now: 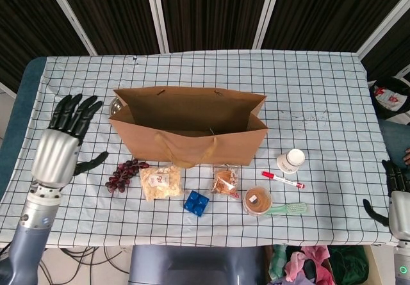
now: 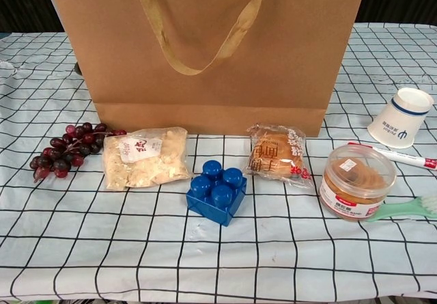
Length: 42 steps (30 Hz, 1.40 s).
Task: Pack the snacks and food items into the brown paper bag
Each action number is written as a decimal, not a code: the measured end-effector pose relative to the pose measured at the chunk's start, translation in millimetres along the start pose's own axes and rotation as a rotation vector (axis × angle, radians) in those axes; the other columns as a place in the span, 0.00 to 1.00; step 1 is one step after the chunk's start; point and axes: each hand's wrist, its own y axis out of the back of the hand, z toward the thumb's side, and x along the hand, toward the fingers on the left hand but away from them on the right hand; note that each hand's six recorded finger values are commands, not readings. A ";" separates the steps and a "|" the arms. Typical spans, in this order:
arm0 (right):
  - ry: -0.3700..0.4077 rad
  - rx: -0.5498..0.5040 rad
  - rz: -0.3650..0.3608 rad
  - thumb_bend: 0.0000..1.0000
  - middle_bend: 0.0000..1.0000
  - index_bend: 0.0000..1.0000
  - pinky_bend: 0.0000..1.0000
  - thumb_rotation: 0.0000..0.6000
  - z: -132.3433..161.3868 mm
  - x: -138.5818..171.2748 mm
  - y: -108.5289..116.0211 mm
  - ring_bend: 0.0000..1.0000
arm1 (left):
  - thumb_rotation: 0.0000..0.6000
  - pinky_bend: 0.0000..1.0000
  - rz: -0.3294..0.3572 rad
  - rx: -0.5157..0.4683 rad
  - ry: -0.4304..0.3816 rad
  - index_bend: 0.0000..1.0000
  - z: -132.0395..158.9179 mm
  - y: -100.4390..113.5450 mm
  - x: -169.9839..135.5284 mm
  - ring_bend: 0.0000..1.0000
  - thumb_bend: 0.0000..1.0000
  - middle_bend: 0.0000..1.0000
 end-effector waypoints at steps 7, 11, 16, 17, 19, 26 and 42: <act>0.011 0.008 0.010 0.22 0.07 0.01 0.21 1.00 4.4 0.6 -4.4 0.17 | 1.00 0.10 -0.091 -0.076 0.133 0.10 -96.9 -22.6 -78.3 0.00 0.05 0.09; 0.011 0.008 0.011 0.22 0.07 0.01 0.21 1.00 4.7 0.9 -4.6 0.17 | 1.00 0.10 -0.183 -0.043 0.208 0.09 -138.3 -45.1 -108.1 0.00 0.04 0.09; 0.015 0.005 0.010 0.22 0.07 0.01 0.21 1.00 5.2 0.9 -4.3 0.17 | 1.00 0.10 -0.327 -0.064 0.267 0.10 -146.1 -79.9 -121.0 0.00 0.03 0.09; 0.016 0.003 0.010 0.22 0.07 0.01 0.21 1.00 5.2 1.3 -4.0 0.17 | 1.00 0.10 -0.357 -0.086 0.281 0.10 -144.3 -88.4 -121.3 0.00 0.03 0.09; 0.016 0.002 0.009 0.22 0.07 0.01 0.21 1.00 4.7 1.6 -3.3 0.17 | 1.00 0.10 -0.402 -0.116 0.297 0.09 -140.8 -100.5 -120.6 0.00 0.03 0.08; 0.014 -0.002 0.009 0.22 0.07 0.01 0.21 1.00 3.3 1.1 -2.5 0.17 | 1.00 0.10 -0.558 -0.122 0.289 0.09 -119.8 -138.0 -107.5 0.00 0.03 0.09; 0.008 -0.010 0.004 0.22 0.07 0.01 0.21 1.00 -0.1 0.6 0.1 0.17 | 1.00 0.11 -0.669 -0.089 0.202 0.10 -73.0 -199.8 -64.9 0.02 0.05 0.13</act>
